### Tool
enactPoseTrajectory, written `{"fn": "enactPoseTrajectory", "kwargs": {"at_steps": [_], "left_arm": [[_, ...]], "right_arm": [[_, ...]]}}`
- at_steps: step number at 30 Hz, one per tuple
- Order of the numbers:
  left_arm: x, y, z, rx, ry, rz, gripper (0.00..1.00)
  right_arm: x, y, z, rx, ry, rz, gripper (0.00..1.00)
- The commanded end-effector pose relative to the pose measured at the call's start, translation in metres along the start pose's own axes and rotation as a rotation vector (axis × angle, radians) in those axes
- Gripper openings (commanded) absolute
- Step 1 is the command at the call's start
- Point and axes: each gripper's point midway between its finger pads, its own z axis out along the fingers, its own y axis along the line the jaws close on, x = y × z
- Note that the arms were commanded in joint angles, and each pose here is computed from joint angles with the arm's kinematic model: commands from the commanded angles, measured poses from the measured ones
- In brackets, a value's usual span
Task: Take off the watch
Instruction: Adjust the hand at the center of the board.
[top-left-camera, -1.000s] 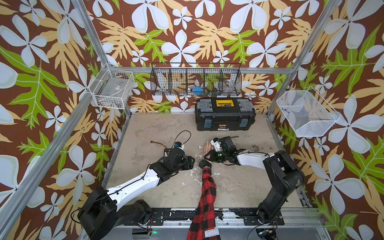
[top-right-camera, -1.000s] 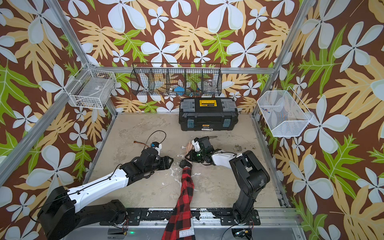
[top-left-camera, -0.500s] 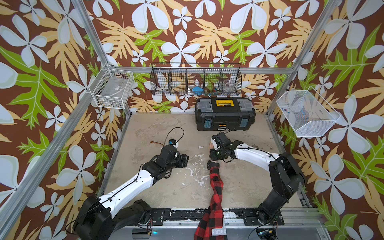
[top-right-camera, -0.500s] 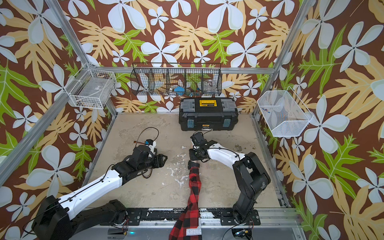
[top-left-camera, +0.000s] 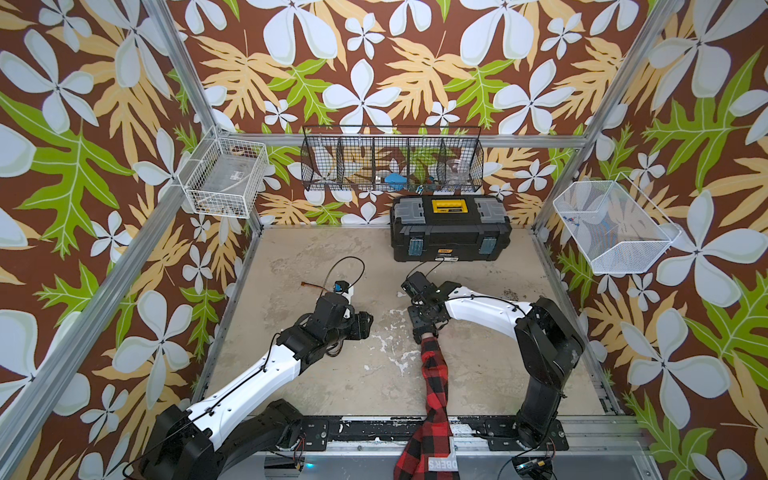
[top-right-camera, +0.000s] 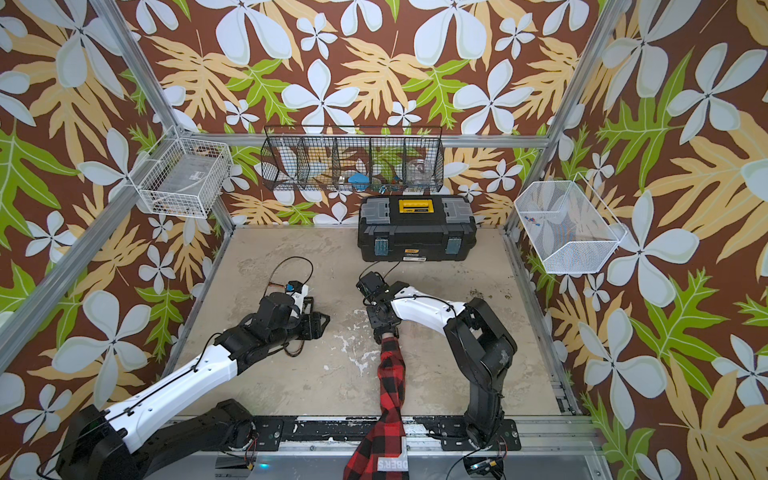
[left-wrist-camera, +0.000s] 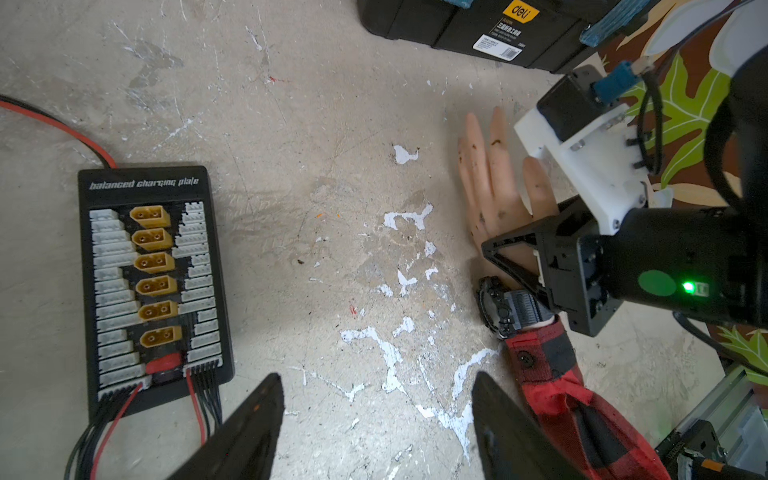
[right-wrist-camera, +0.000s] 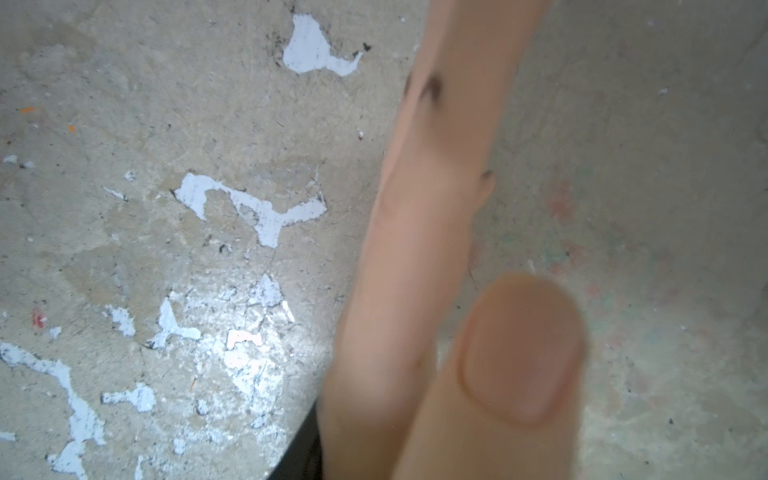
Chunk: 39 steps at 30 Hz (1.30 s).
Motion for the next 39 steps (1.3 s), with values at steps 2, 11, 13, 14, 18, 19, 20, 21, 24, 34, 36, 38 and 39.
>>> {"fn": "enactPoseTrajectory", "kwargs": {"at_steps": [2,11,13,14,18,19,20,21,24,34,36,38,39], "left_arm": [[0.002,-0.003,0.000,0.018,0.009,-0.019,0.73],[-0.003,-0.015,0.009,0.059,0.036,-0.067,0.73],[-0.006,-0.019,0.013,0.071,0.041,-0.077,0.73],[-0.008,-0.021,0.015,0.075,0.043,-0.083,0.73],[-0.016,-0.032,0.024,0.103,0.052,-0.117,0.73],[-0.017,-0.034,0.026,0.108,0.055,-0.126,0.73],[-0.019,-0.037,0.029,0.113,0.058,-0.133,0.73],[-0.020,-0.041,0.032,0.120,0.062,-0.141,0.73],[-0.026,-0.056,0.039,0.159,0.062,-0.164,0.78],[-0.021,-0.100,0.086,0.174,0.137,-0.261,0.80],[-0.020,-0.104,0.096,0.163,0.147,-0.269,0.80],[-0.017,-0.105,0.105,0.148,0.161,-0.284,0.80],[-0.016,-0.107,0.110,0.146,0.167,-0.286,0.79]], "right_arm": [[-0.006,0.001,-0.001,0.000,-0.026,0.013,0.48],[-0.022,0.007,-0.027,-0.072,-0.098,0.030,0.71],[-0.026,0.005,-0.035,-0.100,-0.118,0.046,0.73],[-0.028,0.003,-0.039,-0.121,-0.127,0.059,0.74],[-0.036,-0.012,-0.057,-0.193,-0.181,0.117,0.76],[-0.039,-0.019,-0.063,-0.213,-0.199,0.139,0.76],[-0.040,-0.025,-0.066,-0.226,-0.210,0.155,0.76],[-0.040,-0.031,-0.069,-0.237,-0.222,0.172,0.76],[-0.039,-0.052,-0.076,-0.255,-0.249,0.214,0.77],[-0.017,-0.100,-0.069,-0.248,-0.250,0.283,0.77],[-0.013,-0.105,-0.067,-0.245,-0.249,0.287,0.77],[-0.011,-0.109,-0.065,-0.243,-0.248,0.290,0.76],[-0.010,-0.111,-0.065,-0.244,-0.248,0.290,0.76]]}}
